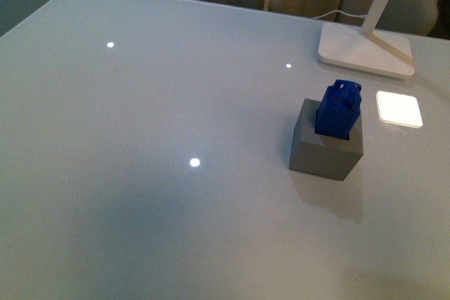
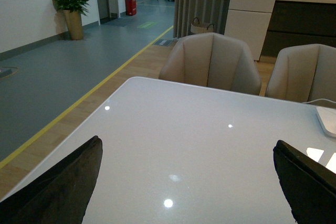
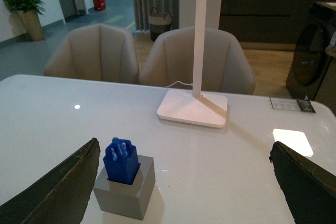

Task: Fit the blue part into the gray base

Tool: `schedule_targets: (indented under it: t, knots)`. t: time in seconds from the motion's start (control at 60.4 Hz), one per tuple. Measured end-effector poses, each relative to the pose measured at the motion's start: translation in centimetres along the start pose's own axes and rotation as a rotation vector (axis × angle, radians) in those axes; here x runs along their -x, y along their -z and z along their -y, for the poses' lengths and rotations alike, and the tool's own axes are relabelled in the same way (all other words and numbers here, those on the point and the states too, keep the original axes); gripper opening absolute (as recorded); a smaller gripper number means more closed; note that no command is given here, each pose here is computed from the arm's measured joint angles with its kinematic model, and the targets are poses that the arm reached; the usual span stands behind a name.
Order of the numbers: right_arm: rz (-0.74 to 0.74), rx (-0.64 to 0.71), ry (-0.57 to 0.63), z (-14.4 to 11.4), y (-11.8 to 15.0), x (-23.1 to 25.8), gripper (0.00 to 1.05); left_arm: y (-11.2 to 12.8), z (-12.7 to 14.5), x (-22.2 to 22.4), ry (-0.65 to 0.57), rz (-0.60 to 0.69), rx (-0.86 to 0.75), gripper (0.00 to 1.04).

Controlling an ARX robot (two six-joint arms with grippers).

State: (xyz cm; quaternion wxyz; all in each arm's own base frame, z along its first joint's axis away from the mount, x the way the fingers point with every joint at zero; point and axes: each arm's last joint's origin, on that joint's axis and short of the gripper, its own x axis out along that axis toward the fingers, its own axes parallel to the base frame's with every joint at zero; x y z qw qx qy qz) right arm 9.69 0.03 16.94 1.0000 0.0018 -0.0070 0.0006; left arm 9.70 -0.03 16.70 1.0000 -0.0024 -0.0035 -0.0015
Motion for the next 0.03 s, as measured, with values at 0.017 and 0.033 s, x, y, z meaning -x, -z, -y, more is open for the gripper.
schedule_targets:
  t: [0.017, 0.033]
  knots:
    - [0.000, 0.000, 0.000, 0.00, 0.00, 0.00, 0.96, 0.00, 0.00, 0.00, 0.000, 0.000, 0.000, 0.97]
    - [0.000, 0.000, 0.000, 0.00, 0.00, 0.00, 0.96, 0.00, 0.00, 0.00, 0.000, 0.000, 0.000, 0.97]
